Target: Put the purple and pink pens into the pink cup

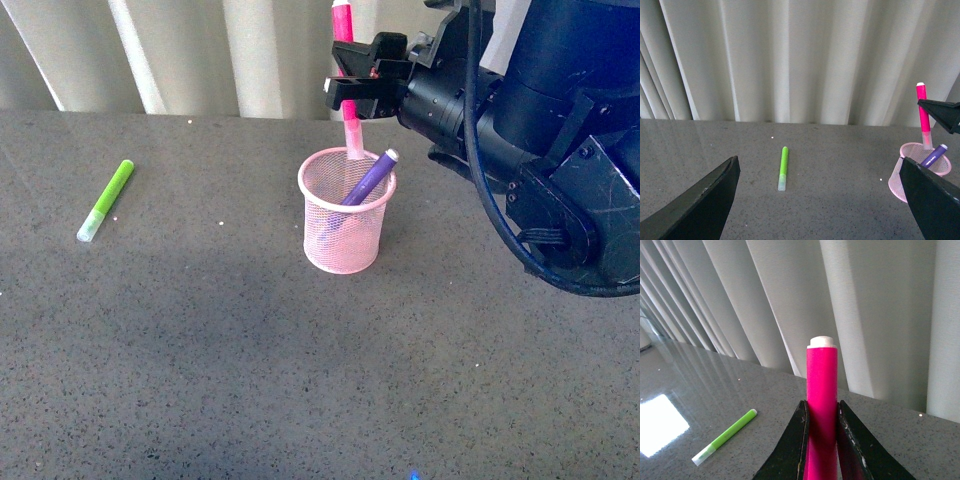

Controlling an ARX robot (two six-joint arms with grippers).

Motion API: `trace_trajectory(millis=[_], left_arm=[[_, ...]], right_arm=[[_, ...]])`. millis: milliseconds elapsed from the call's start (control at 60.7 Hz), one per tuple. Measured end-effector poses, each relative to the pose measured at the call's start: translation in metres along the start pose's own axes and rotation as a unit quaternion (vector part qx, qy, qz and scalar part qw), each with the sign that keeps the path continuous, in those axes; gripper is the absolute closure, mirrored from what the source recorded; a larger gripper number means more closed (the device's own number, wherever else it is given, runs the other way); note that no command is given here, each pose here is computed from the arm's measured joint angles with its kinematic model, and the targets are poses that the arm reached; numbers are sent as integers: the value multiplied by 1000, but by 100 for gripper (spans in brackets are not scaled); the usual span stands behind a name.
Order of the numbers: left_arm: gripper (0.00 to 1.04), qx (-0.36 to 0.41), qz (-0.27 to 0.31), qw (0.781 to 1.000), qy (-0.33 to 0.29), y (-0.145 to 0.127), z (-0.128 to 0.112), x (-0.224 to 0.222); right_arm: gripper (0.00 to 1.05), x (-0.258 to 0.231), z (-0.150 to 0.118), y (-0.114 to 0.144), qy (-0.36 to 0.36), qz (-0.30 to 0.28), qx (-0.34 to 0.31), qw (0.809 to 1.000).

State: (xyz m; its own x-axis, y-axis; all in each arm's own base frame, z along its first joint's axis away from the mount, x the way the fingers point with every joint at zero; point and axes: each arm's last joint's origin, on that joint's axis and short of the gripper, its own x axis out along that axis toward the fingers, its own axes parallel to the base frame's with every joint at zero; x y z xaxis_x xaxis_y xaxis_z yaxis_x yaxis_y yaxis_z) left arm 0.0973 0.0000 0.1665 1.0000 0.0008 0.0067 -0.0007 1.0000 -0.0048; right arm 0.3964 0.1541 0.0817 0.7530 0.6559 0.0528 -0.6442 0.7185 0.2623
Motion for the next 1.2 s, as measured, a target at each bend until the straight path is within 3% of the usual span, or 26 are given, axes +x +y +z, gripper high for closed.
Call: trace_trajectory(millis=[165,642,922,1071,1202], left_arm=[[7,0,0,1000,0,0,0,0],[7,0,0,1000,0,0,0,0],[7,0,0,1000,0,0,0,0],[7,0,0,1000,0,0,0,0],[7,0,0,1000,0,0,0,0]], right_arm=[[91,0,0,0,0,0,0,1000],[6,-2,2,-5,-3,-8,5,1000],[7,-9,12,-17,-21,-42,7,999],[7,-34,58,-41,-67,-126,-5,990],[7,-62,102,-60,-100,-214,-50,970]])
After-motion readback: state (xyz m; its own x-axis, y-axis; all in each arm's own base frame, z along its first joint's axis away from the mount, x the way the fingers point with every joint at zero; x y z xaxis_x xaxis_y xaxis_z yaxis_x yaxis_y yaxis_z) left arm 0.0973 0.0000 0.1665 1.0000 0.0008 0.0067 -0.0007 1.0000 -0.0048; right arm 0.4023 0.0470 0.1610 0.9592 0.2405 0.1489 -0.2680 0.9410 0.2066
